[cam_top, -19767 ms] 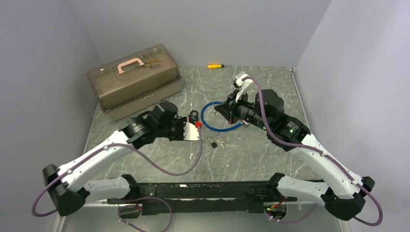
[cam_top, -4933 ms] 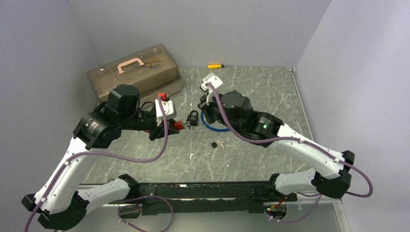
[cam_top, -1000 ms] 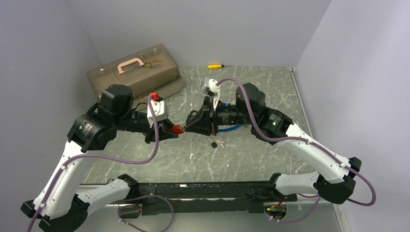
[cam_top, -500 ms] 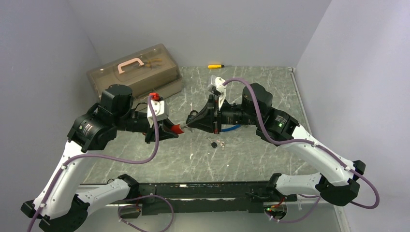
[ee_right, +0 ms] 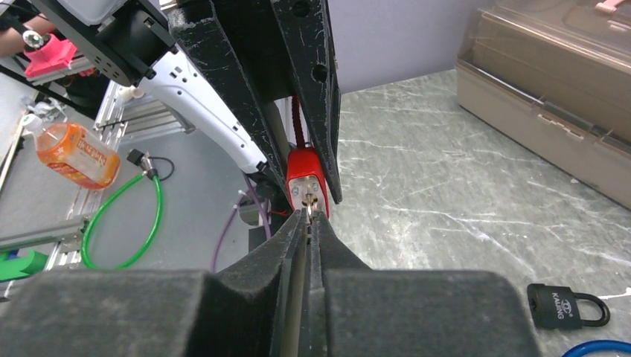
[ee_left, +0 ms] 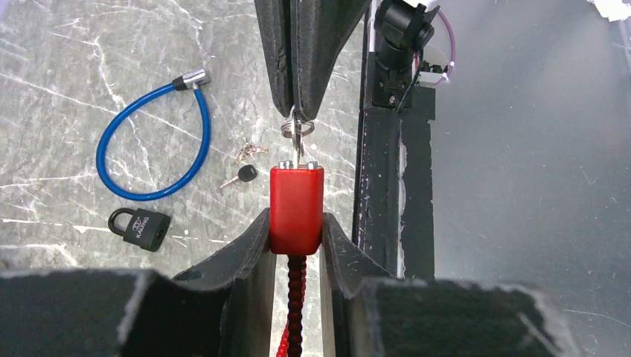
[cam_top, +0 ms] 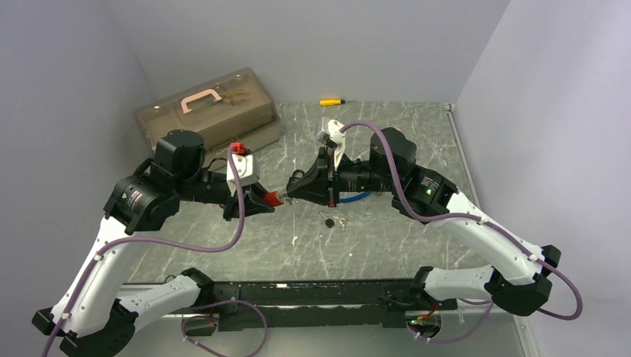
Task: Unlock with the key
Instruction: Unlock the lock.
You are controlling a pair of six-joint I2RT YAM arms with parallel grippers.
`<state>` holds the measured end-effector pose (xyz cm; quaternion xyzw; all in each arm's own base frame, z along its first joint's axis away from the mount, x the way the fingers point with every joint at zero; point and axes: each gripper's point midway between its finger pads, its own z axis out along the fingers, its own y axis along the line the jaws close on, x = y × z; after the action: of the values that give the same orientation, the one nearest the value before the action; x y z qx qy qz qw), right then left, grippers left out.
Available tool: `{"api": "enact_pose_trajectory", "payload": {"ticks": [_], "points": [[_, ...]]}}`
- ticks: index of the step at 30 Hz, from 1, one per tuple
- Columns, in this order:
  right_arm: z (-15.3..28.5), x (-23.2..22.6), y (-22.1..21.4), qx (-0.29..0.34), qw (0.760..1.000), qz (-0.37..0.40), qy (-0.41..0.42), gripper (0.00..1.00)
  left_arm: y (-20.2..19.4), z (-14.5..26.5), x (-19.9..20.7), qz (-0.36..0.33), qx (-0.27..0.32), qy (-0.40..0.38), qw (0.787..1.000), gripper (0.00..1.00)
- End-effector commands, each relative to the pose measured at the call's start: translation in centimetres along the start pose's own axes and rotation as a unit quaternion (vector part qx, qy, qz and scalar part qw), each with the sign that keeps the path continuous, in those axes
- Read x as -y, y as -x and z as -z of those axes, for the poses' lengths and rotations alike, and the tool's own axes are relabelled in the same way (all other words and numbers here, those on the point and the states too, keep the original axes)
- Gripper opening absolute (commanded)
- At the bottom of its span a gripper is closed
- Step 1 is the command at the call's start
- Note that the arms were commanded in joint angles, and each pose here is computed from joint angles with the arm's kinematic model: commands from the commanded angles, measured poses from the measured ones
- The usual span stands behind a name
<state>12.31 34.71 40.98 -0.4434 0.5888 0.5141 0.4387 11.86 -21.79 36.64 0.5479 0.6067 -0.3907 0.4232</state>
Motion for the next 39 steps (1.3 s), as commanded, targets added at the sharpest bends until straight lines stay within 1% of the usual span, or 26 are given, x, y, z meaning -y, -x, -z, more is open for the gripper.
{"api": "enact_pose_trajectory", "payload": {"ticks": [1, 5, 6, 7, 8, 16, 24, 33, 39], "points": [[0.2, -0.9, 2.3, 0.03, 0.999, 0.023, 0.02, 0.12, 1.3, 0.5, 0.7, -0.019, 0.024, -0.004, 1.0, 0.0], [0.0, -1.0, 2.1, 0.024, 0.999, 0.019, 0.026, 0.09, 1.4, 0.6, 0.7, -0.02, 0.025, -0.003, 0.999, 0.0], [0.0, -1.0, 2.0, 0.024, 0.999, 0.018, 0.027, 0.07, 1.5, 0.6, 0.7, -0.02, 0.025, -0.004, 0.999, 0.0], [-0.1, -1.1, 2.0, 0.023, 0.999, 0.018, 0.028, 0.02, 1.5, 0.6, 0.7, -0.02, 0.026, -0.004, 0.999, 0.0], [-0.1, -1.0, 2.1, 0.024, 0.999, 0.018, 0.029, 0.0, 1.5, 0.6, 0.7, -0.02, 0.025, -0.003, 0.999, 0.0], [-0.4, -1.6, 2.2, 0.03, 0.998, 0.023, 0.05, 0.0, 1.5, 0.6, 0.8, -0.02, 0.026, -0.006, 0.999, 0.0], [-1.3, -1.5, 0.8, 0.004, 0.998, 0.016, 0.059, 0.0, 1.8, 0.6, 0.7, -0.02, 0.028, -0.007, 0.999, 0.0], [-3.5, -1.8, -2.8, -0.042, 0.997, 0.014, 0.058, 0.0, 3.2, 0.8, 0.7, -0.014, 0.044, -0.008, 0.999, 0.0], [-5.2, -2.1, -5.8, -0.067, 0.995, -0.01, 0.069, 0.0, 4.6, 1.0, 0.9, -0.015, 0.061, -0.016, 0.998, 0.0]]}}
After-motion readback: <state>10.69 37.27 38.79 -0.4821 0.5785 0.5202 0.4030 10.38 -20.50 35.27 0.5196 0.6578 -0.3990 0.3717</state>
